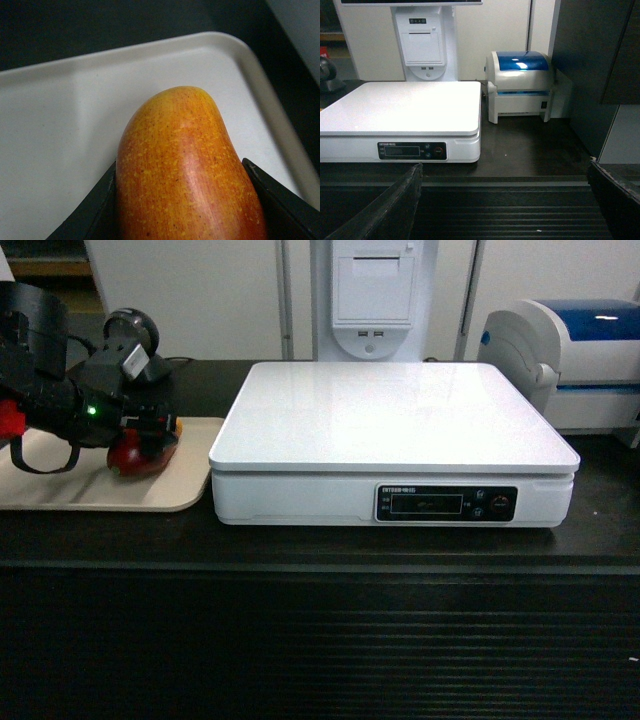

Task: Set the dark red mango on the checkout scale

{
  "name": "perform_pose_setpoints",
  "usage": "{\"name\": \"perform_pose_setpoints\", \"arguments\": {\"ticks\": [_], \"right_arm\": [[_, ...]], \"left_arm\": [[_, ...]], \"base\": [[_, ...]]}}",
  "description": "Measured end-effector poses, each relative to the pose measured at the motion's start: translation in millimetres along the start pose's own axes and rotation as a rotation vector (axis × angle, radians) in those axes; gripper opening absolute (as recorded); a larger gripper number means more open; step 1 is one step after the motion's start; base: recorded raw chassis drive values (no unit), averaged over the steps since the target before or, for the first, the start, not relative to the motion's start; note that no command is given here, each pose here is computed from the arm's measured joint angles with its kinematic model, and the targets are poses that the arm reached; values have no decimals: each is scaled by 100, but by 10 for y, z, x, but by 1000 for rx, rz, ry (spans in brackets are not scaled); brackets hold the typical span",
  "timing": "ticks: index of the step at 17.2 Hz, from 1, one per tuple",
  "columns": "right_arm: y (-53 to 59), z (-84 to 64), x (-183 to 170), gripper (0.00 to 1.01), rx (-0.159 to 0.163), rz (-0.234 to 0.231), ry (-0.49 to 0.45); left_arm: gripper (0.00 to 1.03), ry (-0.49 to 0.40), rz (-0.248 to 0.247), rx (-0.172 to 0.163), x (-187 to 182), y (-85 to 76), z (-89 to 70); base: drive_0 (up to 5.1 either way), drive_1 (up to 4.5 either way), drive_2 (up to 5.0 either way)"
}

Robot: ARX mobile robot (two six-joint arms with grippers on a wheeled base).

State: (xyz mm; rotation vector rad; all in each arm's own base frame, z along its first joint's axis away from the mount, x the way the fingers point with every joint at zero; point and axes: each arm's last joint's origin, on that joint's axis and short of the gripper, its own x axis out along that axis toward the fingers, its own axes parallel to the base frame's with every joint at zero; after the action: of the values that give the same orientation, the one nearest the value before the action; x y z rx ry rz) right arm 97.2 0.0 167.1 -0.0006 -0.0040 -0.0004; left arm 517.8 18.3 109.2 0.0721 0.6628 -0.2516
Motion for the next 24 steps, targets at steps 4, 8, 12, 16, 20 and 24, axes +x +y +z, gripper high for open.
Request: {"name": "perform_pose_setpoints", "arguments": {"ticks": [4,8,12,16,20,24], "right_arm": [[0,0,0,98,0,0,0],[0,0,0,98,0,0,0],[0,0,0,98,0,0,0],[0,0,0,98,0,0,0],[0,0,0,98,0,0,0],[0,0,0,98,0,0,0]], "left_arm": [[62,-209,-32,95,-611,-389,548],[62,-379,-177,164,-1088,-1244,1053],[61,-283,-302,151,-845,-2025,933],[61,-252,-348,119,-758,-2463,992],[61,-126,-306,-5,-461,-2576,928],[61,-66,-238,-79,-240,-2566,882]], "base": [[0,0,0],[0,0,0],[0,0,0],[0,0,0],[0,0,0],[0,0,0]]}}
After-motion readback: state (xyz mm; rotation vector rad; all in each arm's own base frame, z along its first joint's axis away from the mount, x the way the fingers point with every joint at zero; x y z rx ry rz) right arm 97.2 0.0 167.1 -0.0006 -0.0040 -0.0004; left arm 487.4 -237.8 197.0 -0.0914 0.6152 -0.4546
